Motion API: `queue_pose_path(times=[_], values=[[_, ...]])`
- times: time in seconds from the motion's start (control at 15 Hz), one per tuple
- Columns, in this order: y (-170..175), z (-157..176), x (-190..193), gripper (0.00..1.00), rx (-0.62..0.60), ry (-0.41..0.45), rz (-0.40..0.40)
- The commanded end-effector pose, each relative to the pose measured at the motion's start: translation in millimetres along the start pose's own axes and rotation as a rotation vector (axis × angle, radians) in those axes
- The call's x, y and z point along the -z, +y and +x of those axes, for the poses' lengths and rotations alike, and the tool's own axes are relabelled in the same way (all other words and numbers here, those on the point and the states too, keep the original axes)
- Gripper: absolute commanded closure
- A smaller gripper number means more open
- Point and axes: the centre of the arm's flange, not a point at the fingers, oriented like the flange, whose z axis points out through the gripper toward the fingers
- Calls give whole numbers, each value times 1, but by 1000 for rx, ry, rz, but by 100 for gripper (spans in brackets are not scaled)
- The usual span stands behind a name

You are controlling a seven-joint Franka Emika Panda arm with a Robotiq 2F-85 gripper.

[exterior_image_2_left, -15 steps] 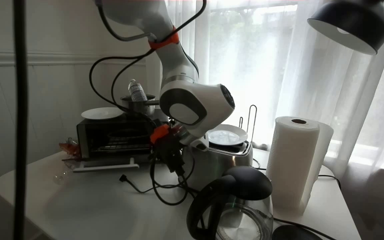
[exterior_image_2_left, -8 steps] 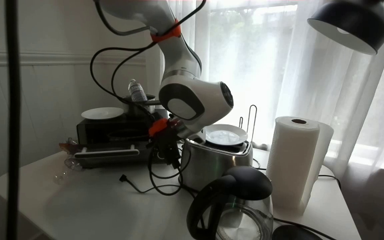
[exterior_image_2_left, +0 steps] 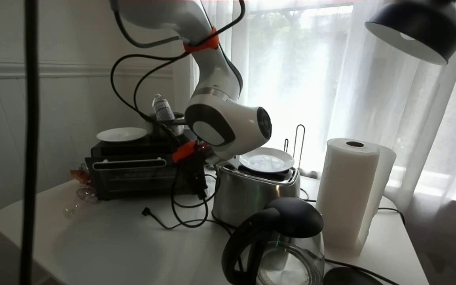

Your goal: Close the oven door

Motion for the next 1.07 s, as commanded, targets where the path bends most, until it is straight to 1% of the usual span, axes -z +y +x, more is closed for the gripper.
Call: queue_pose_path(times=[0.0,0.07,0.2,0.33,0.47,0.53,0.6,0.67,0.73,0.93,1.0], values=[[4,8,-9,100,23,42,53],[6,8,-12,100,28,46,58],[6,4,-13,100,28,24,59],[-2,-4,-6,100,24,-17,31],[-16,-15,4,99,64,-41,-8],[-27,-23,12,98,86,-73,-45],[-36,-30,19,72,109,-100,-103],[-47,-38,27,72,137,-134,-159],[-58,-44,33,69,160,-161,-204],[-103,-67,47,48,223,-243,-345],[-120,-76,48,42,255,-249,-395]])
